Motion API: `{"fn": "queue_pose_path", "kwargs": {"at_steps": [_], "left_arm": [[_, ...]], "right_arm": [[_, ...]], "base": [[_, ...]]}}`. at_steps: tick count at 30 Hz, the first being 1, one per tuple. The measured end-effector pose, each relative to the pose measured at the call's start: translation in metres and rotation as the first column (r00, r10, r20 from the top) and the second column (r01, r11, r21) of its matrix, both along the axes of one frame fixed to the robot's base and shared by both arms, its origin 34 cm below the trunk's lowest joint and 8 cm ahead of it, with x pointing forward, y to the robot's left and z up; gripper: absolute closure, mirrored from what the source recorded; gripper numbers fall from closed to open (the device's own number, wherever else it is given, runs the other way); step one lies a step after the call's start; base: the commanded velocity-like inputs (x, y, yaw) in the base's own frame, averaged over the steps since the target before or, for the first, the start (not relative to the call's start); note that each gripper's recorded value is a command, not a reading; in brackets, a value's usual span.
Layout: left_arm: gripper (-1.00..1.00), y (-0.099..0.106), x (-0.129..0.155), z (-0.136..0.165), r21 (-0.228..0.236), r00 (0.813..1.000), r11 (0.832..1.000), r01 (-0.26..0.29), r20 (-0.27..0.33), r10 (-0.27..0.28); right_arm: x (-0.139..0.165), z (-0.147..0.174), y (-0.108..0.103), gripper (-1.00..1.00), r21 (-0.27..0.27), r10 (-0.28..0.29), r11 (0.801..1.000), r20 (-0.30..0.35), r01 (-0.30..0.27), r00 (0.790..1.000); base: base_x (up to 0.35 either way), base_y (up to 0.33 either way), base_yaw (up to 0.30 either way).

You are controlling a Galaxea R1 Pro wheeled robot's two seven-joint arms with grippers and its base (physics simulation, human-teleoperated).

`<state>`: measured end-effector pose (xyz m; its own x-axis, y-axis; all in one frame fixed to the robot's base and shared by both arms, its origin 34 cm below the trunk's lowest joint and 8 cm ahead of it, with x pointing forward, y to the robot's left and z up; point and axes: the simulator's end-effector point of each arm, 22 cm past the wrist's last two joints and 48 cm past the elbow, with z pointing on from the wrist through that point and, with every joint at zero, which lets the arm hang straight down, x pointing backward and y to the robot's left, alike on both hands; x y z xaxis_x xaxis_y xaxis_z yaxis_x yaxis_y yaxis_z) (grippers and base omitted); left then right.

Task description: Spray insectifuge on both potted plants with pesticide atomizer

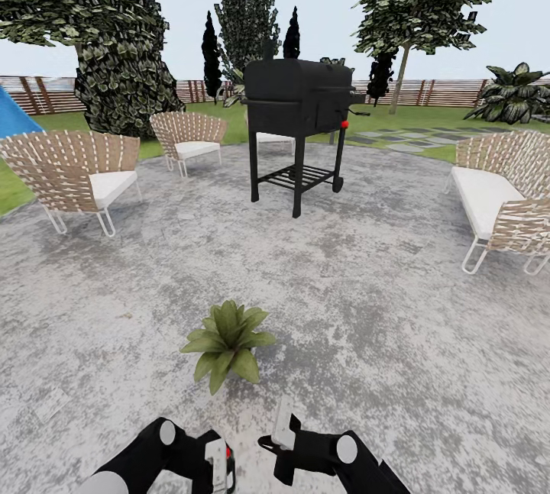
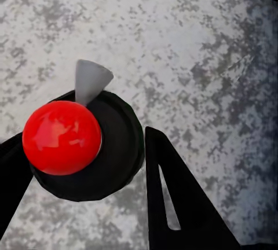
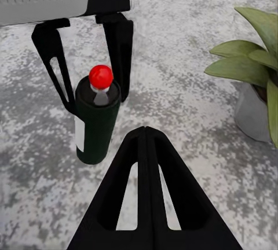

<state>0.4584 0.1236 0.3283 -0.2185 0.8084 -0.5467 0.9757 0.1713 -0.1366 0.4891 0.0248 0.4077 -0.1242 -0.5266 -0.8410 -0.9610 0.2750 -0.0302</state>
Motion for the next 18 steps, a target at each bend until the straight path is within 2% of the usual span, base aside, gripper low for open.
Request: {"fn": "queue_pose_path", "kwargs": {"at_steps": [8, 18], "left_arm": [[1.0, -0.005, 0.004, 0.009, -0.026, 1.0, 0.999, 0.024, 0.007, -0.024], [1.0, -0.028, 0.004, 0.016, -0.069, 1.0, 0.997, 0.028, 0.006, -0.027]], "right_arm": [[-0.001, -0.001, 0.0, 1.0, 0.0, 0.001, 1.0, -0.001, -0.001, 1.0], [0.0, 0.0, 0.0, 1.0, 0.0, 0.0, 1.0, -0.001, 0.0, 1.0]], "base": [[0.0, 0.0, 0.0], [0.0, 0.0, 0.0]]}}
